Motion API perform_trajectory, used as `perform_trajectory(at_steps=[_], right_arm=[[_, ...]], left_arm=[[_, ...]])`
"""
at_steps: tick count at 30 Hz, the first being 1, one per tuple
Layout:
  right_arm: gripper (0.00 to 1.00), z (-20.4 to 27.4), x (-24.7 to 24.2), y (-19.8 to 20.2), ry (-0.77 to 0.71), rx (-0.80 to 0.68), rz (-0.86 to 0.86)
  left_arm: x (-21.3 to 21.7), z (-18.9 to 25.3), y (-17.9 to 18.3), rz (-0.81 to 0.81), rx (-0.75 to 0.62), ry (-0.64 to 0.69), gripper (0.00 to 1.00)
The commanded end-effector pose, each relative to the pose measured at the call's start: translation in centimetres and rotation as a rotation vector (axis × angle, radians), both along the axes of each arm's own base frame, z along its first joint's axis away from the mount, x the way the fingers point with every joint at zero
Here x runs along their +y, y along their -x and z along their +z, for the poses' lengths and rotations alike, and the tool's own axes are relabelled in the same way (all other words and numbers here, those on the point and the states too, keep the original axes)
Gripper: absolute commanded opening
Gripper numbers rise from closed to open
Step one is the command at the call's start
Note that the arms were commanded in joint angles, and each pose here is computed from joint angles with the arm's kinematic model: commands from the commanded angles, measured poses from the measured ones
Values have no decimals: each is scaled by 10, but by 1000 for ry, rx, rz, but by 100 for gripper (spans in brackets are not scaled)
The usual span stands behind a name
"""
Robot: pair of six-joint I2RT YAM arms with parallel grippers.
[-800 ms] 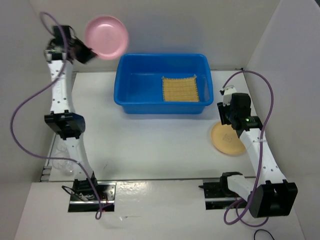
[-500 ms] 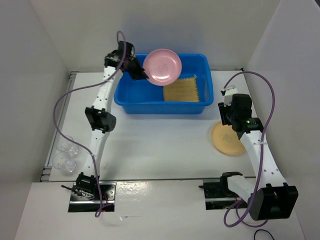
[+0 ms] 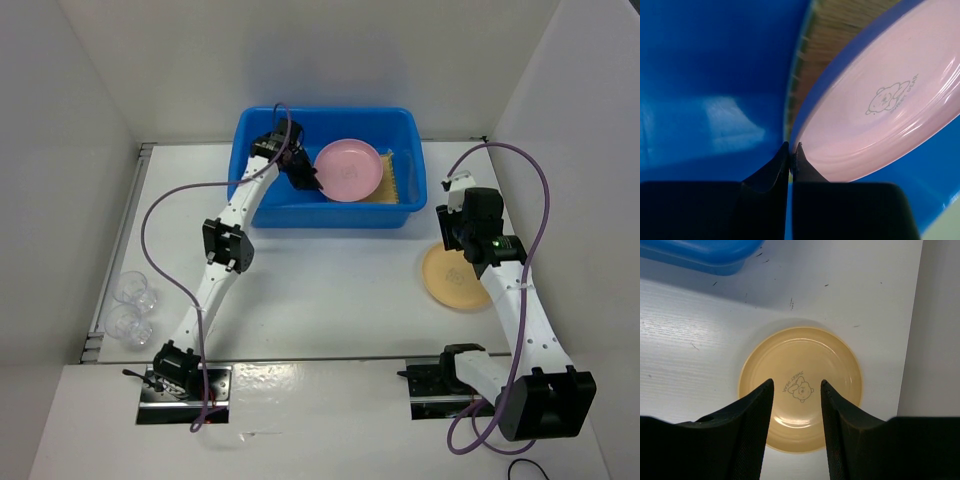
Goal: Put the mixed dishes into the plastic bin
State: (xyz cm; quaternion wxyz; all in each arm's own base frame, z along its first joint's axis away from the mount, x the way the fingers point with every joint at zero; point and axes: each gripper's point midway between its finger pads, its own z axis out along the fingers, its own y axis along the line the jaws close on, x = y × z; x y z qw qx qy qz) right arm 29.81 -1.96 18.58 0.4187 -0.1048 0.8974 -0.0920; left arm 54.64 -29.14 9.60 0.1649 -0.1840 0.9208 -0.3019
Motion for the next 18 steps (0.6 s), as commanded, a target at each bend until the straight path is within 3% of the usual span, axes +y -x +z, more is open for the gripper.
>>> perform_trajectory(at_steps=[1,9,18], right_arm=[[48,14,0,-7,1,-70,-6],[51,11,-1,-7,0,-62,-19],[70,11,-1,-7,0,-61,-19]], left_arm=[[-6,18,-19,47,-67,67,0],[-12,-12,-25,66,-5,130,0],[-21,-19,-25,52,-1,151,10]])
